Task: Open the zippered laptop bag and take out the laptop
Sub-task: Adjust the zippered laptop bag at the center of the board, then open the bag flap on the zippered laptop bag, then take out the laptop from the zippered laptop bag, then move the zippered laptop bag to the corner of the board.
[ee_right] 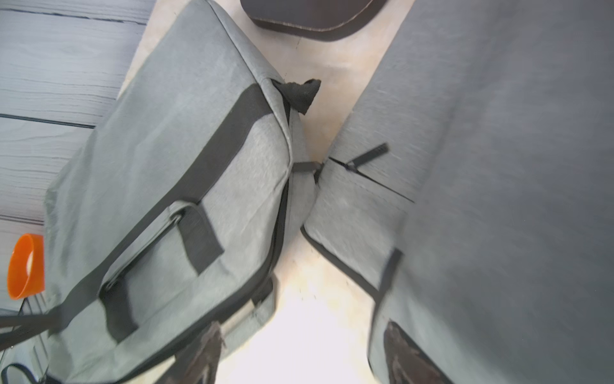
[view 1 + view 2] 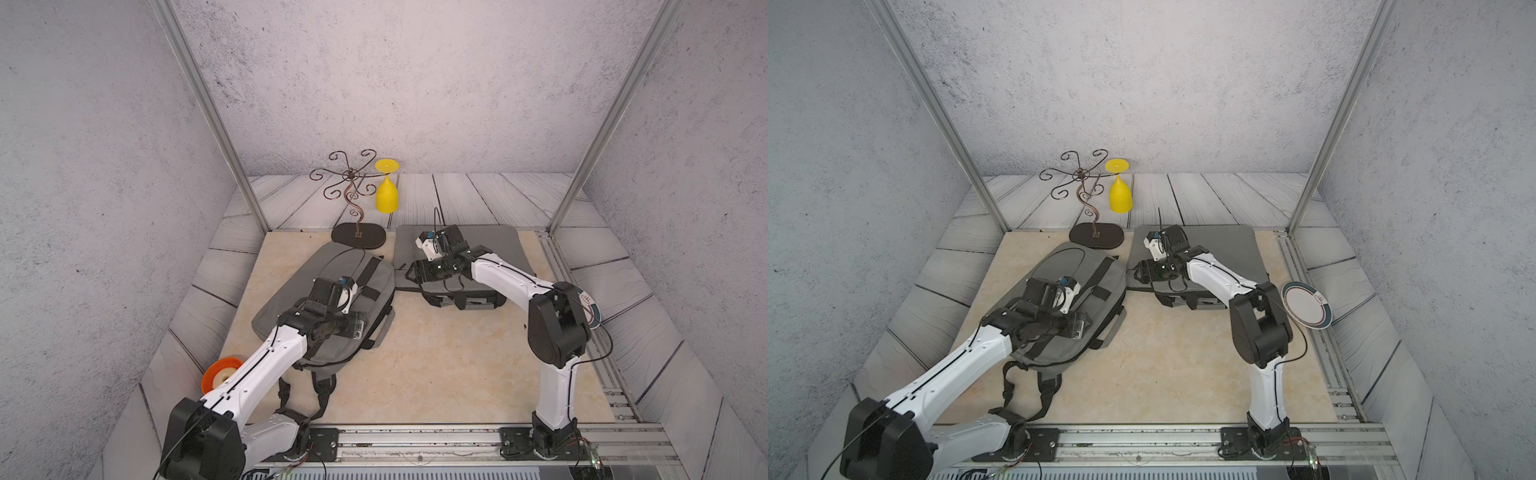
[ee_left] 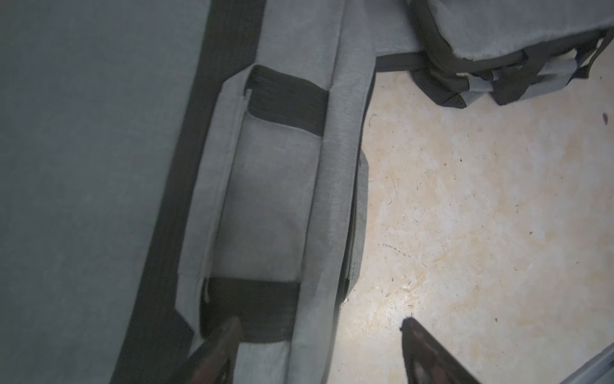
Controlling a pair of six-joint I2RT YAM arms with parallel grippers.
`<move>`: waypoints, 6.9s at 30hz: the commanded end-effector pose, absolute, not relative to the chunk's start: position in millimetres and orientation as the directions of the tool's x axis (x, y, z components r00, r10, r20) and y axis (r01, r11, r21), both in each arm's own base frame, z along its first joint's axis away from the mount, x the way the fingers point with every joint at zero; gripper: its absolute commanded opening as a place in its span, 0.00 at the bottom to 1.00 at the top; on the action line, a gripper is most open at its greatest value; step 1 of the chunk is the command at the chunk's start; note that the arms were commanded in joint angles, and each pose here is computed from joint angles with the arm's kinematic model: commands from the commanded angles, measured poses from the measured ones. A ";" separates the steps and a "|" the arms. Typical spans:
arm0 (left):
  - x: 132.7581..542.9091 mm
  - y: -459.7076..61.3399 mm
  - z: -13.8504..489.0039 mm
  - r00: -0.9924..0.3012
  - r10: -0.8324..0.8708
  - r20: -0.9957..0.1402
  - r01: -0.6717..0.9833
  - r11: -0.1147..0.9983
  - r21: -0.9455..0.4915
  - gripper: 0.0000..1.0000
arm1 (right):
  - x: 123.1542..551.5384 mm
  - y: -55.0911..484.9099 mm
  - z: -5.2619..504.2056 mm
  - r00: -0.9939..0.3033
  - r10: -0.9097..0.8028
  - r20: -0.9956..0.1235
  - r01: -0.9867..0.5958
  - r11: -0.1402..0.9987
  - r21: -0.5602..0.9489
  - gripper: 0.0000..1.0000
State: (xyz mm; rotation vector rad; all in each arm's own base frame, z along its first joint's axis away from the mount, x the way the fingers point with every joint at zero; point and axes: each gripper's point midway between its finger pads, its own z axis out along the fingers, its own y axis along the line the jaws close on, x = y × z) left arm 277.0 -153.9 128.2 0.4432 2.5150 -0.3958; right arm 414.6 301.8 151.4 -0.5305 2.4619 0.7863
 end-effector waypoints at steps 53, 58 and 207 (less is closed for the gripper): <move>349.5 -172.1 135.2 -0.844 0.345 -0.412 0.303 0.939 0.165 0.00 | 333.3 264.1 161.7 -0.900 0.128 -0.417 -0.260 0.610 0.749 0.79; 353.7 -174.2 176.8 -0.827 0.276 -0.490 0.279 0.958 0.069 0.00 | 349.8 288.9 161.0 -0.909 0.212 -0.358 -0.198 0.536 0.821 0.75; 313.4 -156.8 6.5 -0.876 0.471 -0.102 0.389 0.816 0.427 0.64 | 277.0 182.6 196.1 -0.939 0.172 -0.297 -0.208 0.400 0.892 0.00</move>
